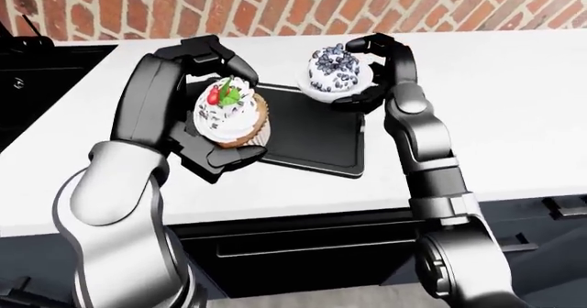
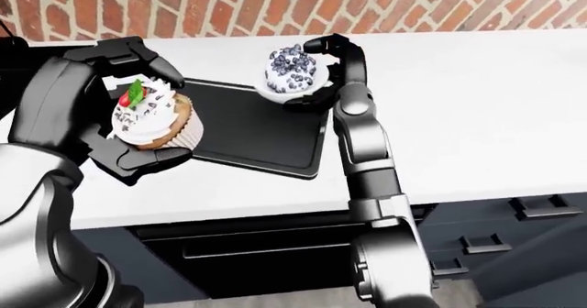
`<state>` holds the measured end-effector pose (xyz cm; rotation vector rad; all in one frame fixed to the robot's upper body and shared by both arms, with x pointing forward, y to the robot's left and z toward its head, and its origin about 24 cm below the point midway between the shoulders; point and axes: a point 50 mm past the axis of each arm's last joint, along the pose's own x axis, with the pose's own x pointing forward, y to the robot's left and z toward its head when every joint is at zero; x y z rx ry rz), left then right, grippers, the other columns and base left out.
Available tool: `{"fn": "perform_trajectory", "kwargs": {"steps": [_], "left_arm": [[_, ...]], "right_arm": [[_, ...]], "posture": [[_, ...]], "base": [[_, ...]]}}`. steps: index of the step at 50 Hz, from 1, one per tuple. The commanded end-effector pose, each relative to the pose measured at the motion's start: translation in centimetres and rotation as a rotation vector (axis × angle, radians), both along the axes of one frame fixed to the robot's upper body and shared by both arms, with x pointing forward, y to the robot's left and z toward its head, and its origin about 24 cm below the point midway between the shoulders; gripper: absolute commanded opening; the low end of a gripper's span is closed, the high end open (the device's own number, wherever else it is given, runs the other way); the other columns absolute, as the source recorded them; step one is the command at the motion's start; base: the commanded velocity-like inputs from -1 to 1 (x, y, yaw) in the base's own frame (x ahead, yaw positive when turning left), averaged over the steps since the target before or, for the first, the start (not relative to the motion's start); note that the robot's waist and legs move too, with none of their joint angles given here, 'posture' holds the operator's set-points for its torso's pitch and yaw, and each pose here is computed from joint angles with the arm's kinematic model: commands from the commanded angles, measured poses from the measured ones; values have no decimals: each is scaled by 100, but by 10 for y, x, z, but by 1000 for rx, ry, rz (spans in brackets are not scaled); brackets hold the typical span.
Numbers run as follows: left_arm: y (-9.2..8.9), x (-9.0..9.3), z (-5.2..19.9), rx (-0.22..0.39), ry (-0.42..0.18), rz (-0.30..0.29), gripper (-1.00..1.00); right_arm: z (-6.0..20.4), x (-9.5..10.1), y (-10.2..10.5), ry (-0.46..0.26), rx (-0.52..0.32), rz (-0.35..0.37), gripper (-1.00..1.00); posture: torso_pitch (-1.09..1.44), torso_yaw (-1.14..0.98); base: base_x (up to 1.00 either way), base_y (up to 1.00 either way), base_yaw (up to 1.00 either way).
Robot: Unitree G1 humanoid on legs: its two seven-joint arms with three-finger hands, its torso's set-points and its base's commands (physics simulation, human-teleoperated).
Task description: Pick up the bowl with donut and place it on the tray. Pick up the cupcake and place it on the tray.
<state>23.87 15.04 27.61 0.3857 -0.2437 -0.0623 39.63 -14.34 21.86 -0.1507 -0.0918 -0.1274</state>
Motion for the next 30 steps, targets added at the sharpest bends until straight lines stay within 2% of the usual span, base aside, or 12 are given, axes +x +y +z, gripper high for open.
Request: {"fn": "perform_trajectory", "kwargs": {"steps": [1,7,17,30], "left_arm": [[1,-4,9,8,-65,10,-100],[1,-4,7,6,-62,11,-100],[1,-6,5,4,-61,8,-100],[2,-6,5,4,-61,10,-100]], "right_arm": [[33,-4,8,-149,-1,37,-100],[22,-2,23,-150,-33,54,-100],[12,3,38,-162,-41,61,-100],[1,8,42,-136,-93,52,-100]], "posture": [[0,0],[0,0],[0,0],[0,0]], "base": [[0,0,0],[0,0,0],[0,0,0],[0,0,0]]}}
